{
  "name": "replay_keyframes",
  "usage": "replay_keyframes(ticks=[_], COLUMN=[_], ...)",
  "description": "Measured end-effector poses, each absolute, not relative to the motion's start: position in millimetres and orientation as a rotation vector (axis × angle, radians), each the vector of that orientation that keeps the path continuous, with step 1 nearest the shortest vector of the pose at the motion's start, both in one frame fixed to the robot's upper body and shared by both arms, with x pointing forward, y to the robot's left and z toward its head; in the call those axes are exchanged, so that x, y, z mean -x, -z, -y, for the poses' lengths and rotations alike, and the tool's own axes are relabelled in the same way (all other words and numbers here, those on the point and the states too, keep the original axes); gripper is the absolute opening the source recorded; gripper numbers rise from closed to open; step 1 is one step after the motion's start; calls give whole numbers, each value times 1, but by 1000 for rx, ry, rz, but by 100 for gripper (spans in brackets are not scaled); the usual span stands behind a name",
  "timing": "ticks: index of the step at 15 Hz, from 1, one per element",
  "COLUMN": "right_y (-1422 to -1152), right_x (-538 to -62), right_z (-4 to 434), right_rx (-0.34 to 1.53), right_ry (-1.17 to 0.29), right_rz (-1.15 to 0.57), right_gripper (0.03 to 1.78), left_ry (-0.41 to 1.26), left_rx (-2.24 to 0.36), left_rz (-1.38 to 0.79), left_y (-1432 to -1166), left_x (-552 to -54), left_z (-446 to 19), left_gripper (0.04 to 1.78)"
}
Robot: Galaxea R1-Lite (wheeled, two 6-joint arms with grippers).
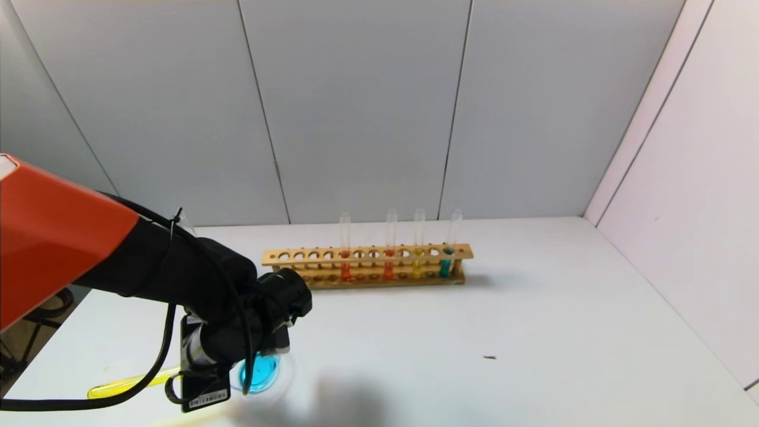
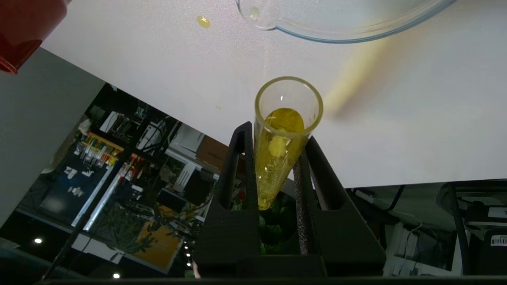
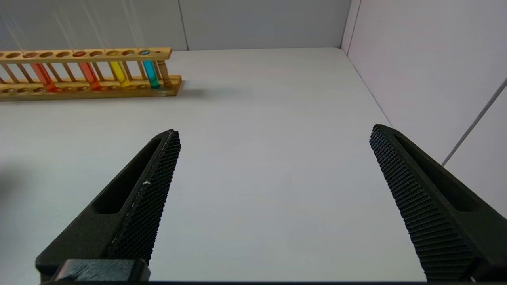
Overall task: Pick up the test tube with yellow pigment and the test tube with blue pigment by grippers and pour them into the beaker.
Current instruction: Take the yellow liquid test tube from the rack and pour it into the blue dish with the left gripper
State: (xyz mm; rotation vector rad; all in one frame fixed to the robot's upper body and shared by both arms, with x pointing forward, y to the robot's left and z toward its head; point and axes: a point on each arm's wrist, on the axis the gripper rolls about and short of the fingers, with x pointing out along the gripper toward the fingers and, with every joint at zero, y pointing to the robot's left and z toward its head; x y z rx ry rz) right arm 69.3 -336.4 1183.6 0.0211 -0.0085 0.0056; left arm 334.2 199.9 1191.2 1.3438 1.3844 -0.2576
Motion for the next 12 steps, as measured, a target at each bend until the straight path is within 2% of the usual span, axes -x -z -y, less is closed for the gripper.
replay_keyframes(ticks=[6, 12], right_y=[-1184, -1184], right_x=[-69, -69], right_z=[336, 336], right_rx=[-21, -21], right_ry=[-6, -5], right_rz=[8, 8], right_gripper=[174, 174], left_ry=[290, 309], left_rx=[-1416, -1476], left_rz=[-1454, -1510], left_y=[-1187, -1195], left_x=[-337, -335], left_z=[-191, -187], left_gripper=[31, 31])
